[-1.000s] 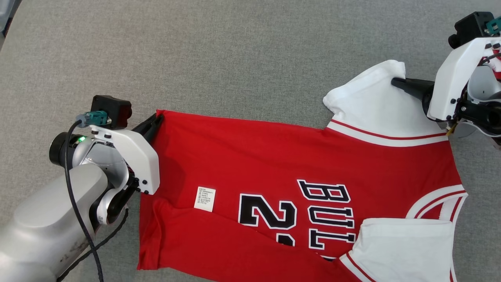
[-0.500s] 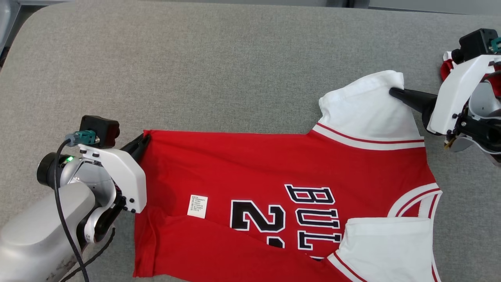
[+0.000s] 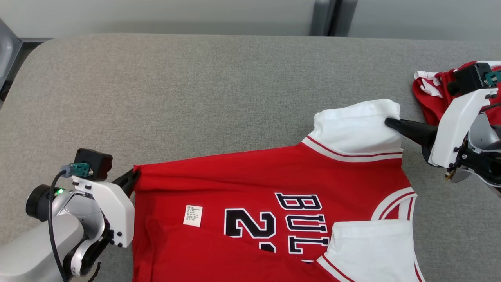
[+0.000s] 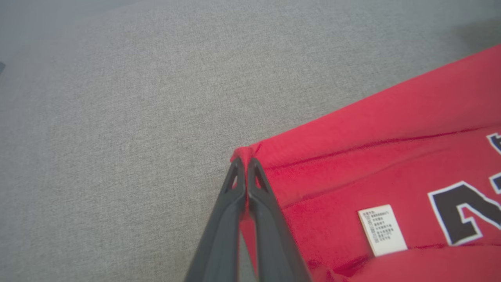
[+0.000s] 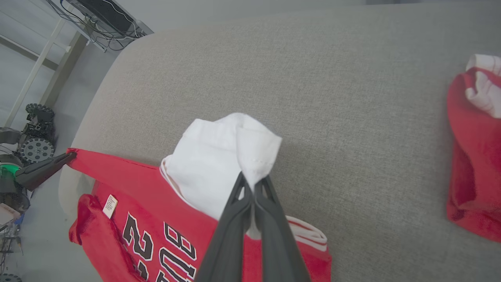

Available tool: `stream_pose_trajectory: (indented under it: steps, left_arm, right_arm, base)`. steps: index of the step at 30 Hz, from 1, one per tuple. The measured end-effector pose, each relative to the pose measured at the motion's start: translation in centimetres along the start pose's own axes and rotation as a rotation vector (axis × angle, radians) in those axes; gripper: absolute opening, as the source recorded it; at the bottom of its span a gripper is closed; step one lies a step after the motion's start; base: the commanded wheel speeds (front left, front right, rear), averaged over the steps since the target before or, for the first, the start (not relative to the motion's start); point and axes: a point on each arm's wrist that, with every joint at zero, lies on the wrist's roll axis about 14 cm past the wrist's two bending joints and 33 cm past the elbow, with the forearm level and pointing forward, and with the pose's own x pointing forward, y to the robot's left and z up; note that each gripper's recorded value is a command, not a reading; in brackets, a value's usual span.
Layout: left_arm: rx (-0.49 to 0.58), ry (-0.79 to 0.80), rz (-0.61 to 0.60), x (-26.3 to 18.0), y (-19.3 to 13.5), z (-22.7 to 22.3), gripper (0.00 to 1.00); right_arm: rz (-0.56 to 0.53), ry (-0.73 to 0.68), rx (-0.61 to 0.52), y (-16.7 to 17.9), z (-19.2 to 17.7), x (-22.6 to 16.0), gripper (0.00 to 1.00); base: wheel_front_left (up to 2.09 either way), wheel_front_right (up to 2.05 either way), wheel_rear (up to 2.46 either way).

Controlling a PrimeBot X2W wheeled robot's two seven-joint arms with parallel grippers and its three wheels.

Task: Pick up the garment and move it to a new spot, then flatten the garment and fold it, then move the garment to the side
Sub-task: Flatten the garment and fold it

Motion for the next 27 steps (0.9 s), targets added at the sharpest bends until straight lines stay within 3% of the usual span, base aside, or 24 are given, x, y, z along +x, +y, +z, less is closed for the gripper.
stream_pose_trajectory:
  steps: [12, 27]
  left_arm:
    - [0.041, 0.021, -0.031, -1.3, -1.2, -0.4, 0.0]
    - [0.055, 0.088, -0.046, -2.5, -1.5, -1.7, 0.0]
  right_arm:
    - [0.0, 0.012, 0.02, 0.2, -1.9, -3.8, 0.0]
    - [0.034, 0.19, 0.083, 1.2, -7.4, -7.3, 0.0]
  base:
    - [0.0, 0.0, 0.0]
    - [0.0, 0.0, 0.0]
